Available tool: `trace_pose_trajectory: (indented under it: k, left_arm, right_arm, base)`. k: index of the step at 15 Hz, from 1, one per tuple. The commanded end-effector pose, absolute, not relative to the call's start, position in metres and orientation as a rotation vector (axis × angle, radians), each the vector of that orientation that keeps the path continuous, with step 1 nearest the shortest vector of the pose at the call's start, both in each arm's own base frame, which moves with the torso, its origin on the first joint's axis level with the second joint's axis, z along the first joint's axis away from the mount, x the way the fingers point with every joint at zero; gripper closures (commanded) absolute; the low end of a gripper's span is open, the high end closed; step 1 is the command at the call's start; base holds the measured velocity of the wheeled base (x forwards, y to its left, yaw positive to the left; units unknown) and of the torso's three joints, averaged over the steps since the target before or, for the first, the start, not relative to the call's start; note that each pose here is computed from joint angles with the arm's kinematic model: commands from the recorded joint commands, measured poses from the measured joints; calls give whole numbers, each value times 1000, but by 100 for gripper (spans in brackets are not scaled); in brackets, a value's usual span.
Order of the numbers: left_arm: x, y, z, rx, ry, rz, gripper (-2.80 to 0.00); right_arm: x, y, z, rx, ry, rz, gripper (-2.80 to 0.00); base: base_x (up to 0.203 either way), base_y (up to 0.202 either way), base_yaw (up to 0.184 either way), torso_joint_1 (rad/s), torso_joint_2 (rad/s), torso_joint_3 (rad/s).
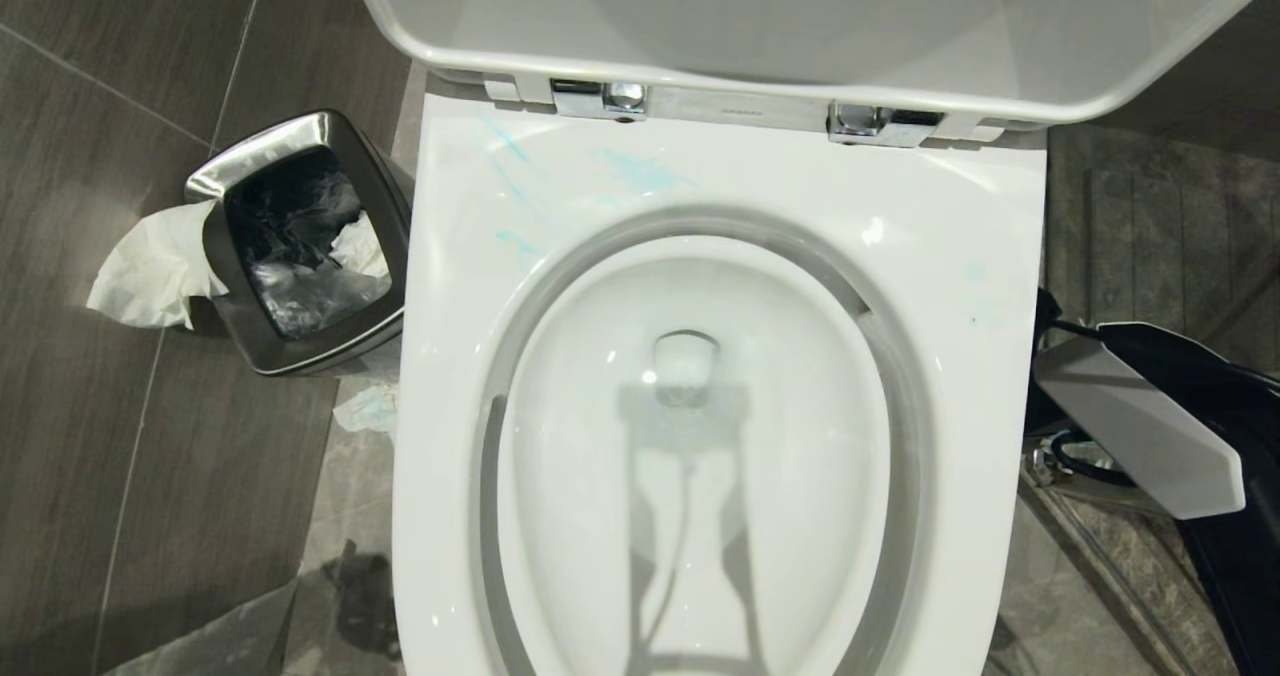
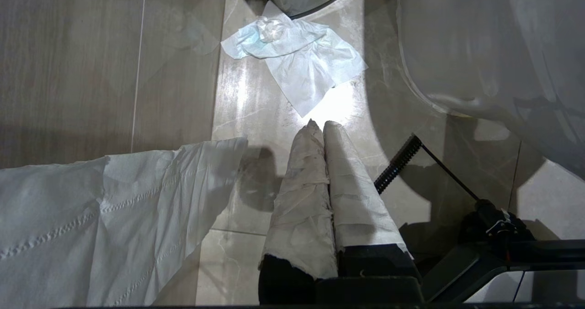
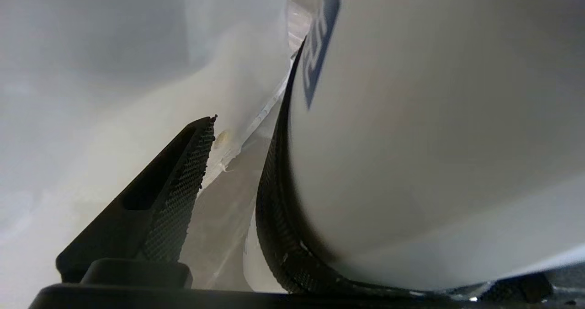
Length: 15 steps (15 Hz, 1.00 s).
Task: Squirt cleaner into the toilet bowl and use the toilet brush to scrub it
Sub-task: Pour in the cleaning agent
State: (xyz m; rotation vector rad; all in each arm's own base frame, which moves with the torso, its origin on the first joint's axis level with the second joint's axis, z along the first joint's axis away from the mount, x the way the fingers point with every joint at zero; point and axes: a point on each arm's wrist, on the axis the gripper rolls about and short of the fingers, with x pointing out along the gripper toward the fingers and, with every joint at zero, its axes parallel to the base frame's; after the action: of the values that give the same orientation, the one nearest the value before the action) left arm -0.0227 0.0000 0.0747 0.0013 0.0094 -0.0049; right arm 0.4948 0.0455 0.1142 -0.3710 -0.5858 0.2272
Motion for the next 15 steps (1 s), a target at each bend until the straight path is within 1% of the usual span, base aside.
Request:
trace_pose_trajectory:
  k: [1, 2, 3, 11, 15]
  left_arm:
    - [-22, 0, 74, 2, 12, -5, 0]
    - [-22, 0, 74, 2, 12, -5, 0]
    - [-22, 0, 74, 2, 12, -6, 0]
    - [-22, 0, 74, 2, 12, -5, 0]
    - [-22, 0, 74, 2, 12, -5, 0]
  right_arm:
    - [495, 45, 112, -375, -592, 230, -280]
    - [495, 46, 112, -375, -592, 233, -280]
    - [495, 46, 111, -377, -591, 236, 0]
    - [494, 43, 115, -379, -589, 205, 0]
    - [482, 39, 132, -365, -574, 130, 0]
  base:
    - [0, 0, 0, 0, 0, 0]
    - [0, 0, 0, 0, 0, 0]
    - [0, 0, 0, 0, 0, 0]
    - [0, 0, 0, 0, 0, 0]
    - [0, 0, 0, 0, 0, 0]
